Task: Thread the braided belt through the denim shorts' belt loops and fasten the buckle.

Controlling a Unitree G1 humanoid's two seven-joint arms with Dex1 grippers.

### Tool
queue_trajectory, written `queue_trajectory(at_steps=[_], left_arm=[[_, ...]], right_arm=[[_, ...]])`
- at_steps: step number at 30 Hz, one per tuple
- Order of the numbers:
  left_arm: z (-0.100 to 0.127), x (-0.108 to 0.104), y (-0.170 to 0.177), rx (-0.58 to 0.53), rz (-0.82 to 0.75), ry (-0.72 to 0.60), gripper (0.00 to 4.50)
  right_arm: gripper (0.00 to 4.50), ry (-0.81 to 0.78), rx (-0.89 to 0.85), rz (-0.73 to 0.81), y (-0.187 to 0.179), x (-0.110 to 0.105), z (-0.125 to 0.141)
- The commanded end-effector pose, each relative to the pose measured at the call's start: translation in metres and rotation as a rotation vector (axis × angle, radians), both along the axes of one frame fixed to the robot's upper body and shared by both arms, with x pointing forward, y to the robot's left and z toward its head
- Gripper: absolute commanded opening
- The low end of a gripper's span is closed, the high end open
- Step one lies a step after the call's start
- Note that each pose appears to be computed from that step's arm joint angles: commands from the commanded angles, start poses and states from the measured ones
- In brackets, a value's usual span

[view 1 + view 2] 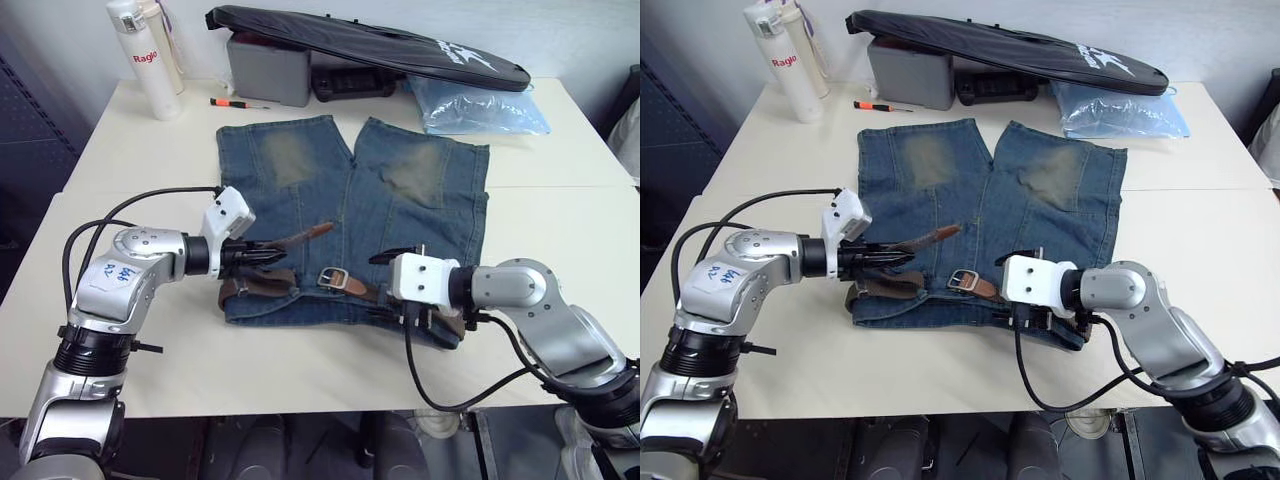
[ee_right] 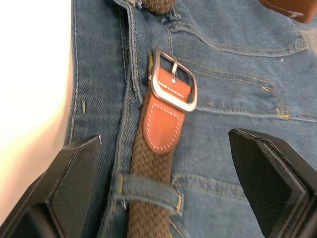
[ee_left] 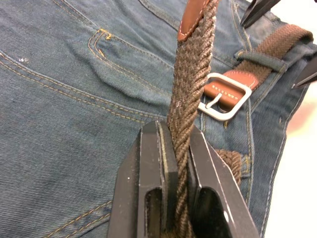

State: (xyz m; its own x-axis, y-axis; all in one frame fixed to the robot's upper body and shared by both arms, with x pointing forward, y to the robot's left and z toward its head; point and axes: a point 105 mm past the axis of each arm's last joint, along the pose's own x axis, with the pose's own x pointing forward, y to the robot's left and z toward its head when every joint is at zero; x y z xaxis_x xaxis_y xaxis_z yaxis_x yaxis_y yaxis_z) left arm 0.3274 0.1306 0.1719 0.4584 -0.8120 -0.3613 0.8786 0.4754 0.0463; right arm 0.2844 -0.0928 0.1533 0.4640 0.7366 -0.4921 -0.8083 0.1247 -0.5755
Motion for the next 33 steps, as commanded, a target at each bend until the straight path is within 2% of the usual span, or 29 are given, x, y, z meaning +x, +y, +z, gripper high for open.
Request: queue_trajectory(at_steps=[1, 5, 8, 9, 10, 14, 17, 18, 20, 24, 29, 33], left_arm=[[0.037, 0.005, 0.0, -0.155, 0.044, -0.033, 0.0], [0.06, 0.008, -0.001, -0.265, 0.071, -0.02, 0.0], [0.067, 0.007, -0.007, -0.308, 0.067, -0.011, 0.0], [0.066, 0.007, -0.01, -0.31, 0.06, -0.007, 0.0], [0.066, 0.006, -0.012, -0.31, 0.056, -0.004, 0.0], [0.062, 0.005, -0.02, -0.302, 0.05, 0.01, 0.0], [0.06, 0.004, -0.025, -0.299, 0.044, 0.016, 0.0], [0.061, 0.004, -0.026, -0.3, 0.041, 0.017, 0.0], [0.063, 0.004, -0.029, -0.31, 0.033, 0.019, 0.0], [0.067, 0.005, -0.04, -0.36, 0.009, 0.032, 0.0], [0.073, 0.014, -0.063, -0.424, -0.02, 0.023, 0.0], [0.09, 0.02, -0.073, -0.522, -0.02, -0.004, 0.0]], right_arm=[[4.43, -0.039, 0.015, -0.041, 0.007, 0.009, -0.005], [4.43, -0.039, 0.09, -0.061, 0.019, 0.014, 0.0], [4.43, 0.027, 0.239, -0.056, 0.032, 0.011, 0.018], [4.2, 0.063, 0.301, -0.041, 0.036, 0.009, 0.026], [4.2, 0.087, 0.339, -0.029, 0.039, 0.007, 0.031], [2.77, 0.206, 0.453, 0.041, 0.046, -0.005, 0.048], [1.47, 0.232, 0.487, -0.027, 0.042, 0.008, 0.052], [1.19, 0.239, 0.47, -0.053, 0.04, 0.013, 0.048], [0.19, 0.263, 0.434, -0.102, 0.039, 0.022, 0.036], [0.09, 0.348, 0.387, -0.103, 0.052, 0.028, 0.008], [0.09, 0.442, 0.179, -0.071, 0.055, 0.014, -0.044], [0.09, 0.464, 0.123, -0.113, 0.047, 0.014, -0.061]])
